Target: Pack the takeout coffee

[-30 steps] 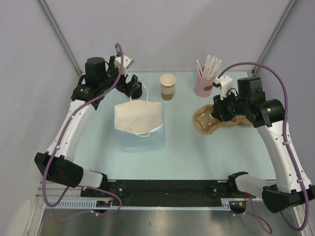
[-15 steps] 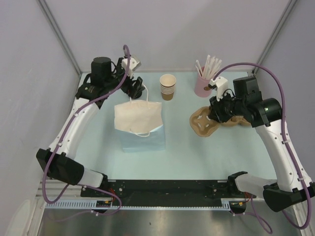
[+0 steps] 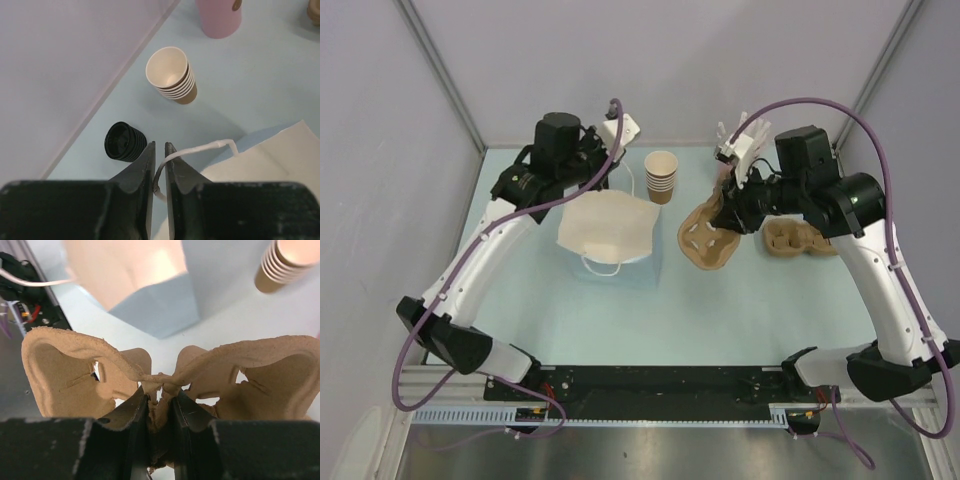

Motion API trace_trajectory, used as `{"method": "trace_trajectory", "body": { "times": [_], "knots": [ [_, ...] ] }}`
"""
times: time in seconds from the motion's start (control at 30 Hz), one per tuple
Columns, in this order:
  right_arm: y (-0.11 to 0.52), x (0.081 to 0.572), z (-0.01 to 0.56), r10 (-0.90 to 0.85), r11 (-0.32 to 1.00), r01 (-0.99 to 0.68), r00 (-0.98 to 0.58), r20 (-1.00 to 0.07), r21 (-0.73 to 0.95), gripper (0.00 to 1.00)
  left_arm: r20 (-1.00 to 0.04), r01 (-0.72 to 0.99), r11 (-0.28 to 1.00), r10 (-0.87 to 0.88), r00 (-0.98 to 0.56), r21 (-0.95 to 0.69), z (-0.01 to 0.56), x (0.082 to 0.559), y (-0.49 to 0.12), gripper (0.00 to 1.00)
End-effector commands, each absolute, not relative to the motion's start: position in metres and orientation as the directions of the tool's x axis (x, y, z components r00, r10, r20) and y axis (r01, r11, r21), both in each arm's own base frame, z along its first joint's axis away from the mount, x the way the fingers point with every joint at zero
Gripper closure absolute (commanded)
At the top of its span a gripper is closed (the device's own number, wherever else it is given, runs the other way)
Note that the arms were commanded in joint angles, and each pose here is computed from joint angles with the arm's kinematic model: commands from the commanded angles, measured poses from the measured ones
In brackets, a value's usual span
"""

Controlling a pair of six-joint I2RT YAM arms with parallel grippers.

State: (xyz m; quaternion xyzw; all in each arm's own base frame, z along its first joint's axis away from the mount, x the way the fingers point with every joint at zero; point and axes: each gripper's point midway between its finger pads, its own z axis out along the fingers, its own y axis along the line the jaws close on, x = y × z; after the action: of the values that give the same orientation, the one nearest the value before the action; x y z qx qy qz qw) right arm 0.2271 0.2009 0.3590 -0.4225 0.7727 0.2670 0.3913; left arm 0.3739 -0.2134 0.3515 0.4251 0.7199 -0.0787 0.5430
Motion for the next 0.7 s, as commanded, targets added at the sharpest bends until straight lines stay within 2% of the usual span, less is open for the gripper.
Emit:
{"method": "trace_trajectory", "body": {
  "times": [0.0,0.2,0.4,0.53,0.67],
  "knots": [
    [0.231,0.210,0.399,-0.387,0.336,-0.936,-0.235,-0.892,0.101,0.77,-0.808,0.600,0.673,0.585,-0.073,0.433,0.371,0.358,-0.209,0.85],
    [0.254,0.198,0.405,-0.386,0.200,-0.966,-0.230,-0.893,0.162,0.77,-0.797,0.542,0.754,0.559,-0.230,0.372,0.372,0.352,-0.204,1.00],
    [0.255,0.180,0.400,-0.402,0.142,-0.977,-0.202,-0.893,0.157,0.77,-0.853,0.566,0.771,0.478,-0.210,0.293,0.402,0.334,-0.210,1.00],
    [0.245,0.171,0.401,-0.401,0.153,-0.981,-0.175,-0.899,0.122,0.77,-0.887,0.613,0.750,0.430,-0.167,0.249,0.426,0.314,-0.214,1.00],
    [0.236,0.166,0.407,-0.396,0.173,-0.982,-0.140,-0.908,0.076,0.76,-0.911,0.540,0.803,0.385,-0.146,0.253,0.448,0.310,-0.197,1.00]
  ]
}}
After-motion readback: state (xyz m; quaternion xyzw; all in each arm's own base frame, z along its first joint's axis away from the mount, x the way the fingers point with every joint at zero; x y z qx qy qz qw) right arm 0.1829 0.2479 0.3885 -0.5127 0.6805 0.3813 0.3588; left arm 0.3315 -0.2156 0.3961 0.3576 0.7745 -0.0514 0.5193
